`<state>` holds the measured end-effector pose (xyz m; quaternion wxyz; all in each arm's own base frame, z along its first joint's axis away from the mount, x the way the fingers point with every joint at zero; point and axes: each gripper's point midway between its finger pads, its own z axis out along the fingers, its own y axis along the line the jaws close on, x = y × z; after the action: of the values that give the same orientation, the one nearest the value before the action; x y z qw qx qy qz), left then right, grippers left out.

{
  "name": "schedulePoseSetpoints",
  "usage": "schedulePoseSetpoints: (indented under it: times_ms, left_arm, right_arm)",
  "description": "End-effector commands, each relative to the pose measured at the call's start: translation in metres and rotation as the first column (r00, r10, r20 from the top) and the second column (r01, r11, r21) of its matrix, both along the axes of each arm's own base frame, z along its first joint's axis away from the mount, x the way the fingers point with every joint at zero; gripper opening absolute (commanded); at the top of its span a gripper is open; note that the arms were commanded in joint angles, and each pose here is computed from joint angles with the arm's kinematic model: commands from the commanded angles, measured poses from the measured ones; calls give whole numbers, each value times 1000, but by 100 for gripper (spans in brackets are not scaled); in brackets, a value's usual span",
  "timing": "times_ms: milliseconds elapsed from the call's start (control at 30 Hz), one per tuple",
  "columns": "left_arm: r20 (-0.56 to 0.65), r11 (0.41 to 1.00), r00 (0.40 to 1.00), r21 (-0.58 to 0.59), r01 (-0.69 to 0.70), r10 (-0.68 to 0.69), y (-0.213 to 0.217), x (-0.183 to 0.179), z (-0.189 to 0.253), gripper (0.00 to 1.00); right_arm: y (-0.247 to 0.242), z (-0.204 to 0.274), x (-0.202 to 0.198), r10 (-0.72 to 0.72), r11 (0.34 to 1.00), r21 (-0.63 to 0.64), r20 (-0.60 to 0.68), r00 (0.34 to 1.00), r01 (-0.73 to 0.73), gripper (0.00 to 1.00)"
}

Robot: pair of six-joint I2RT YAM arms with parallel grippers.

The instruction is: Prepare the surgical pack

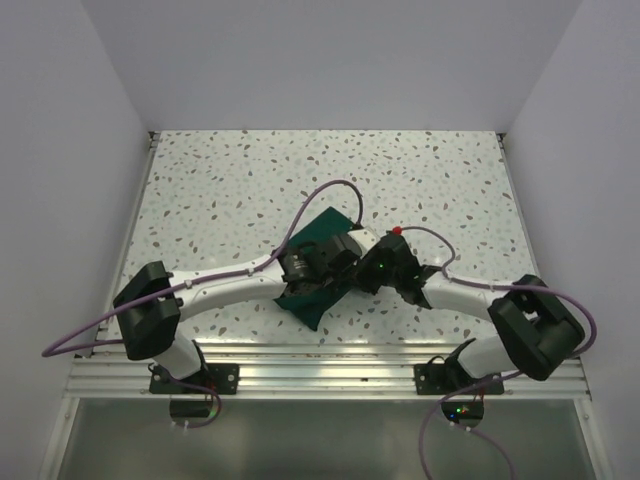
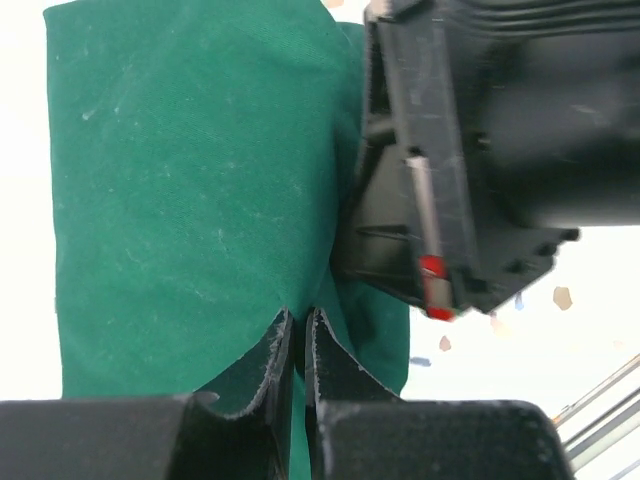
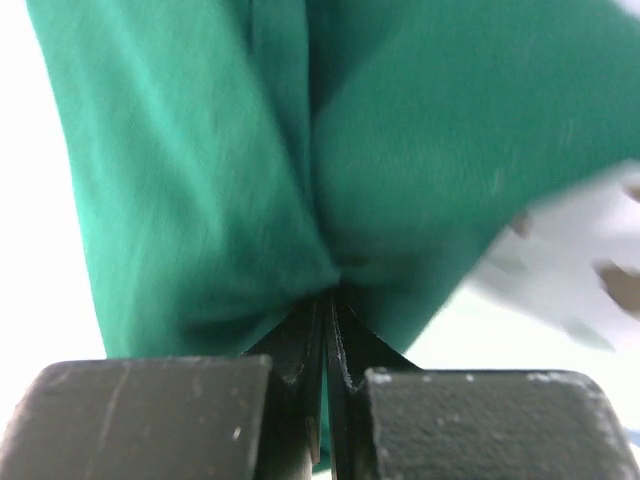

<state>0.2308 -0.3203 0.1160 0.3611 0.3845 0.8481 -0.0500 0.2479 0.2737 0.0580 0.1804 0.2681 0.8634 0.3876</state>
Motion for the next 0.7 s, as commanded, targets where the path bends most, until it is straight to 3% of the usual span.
schedulePoseSetpoints:
  times_ms: [0,233,367,500,600,667]
  left_arm:
    - [-54,996,996,40,79,-77,4,-16,-27,0]
    - [-63,996,995,32,79,-77,3,-18,-32,0]
    - [-94,994,990,20,105,-103,-2,-23,-34,0]
    - [-123,991,984,-26,128,-130,-8,-31,-28,0]
    - [-132,986,979,-79,145,-155,-11,-38,-16,11]
    - [-136,981,976,-118,155,-170,-13,-42,-10,24]
  right_arm:
    - [-12,20,-12,57,998,-31,3,998,-57,3]
    - [-25,36,-42,165,984,-61,5,986,-165,4]
    - [-48,41,-44,144,982,-122,4,990,-142,4]
    - [-69,41,-37,80,994,-75,-15,997,-81,4]
    - [-76,48,-30,76,995,-72,11,997,-75,6]
    - [-75,58,-23,91,993,-75,27,996,-88,10]
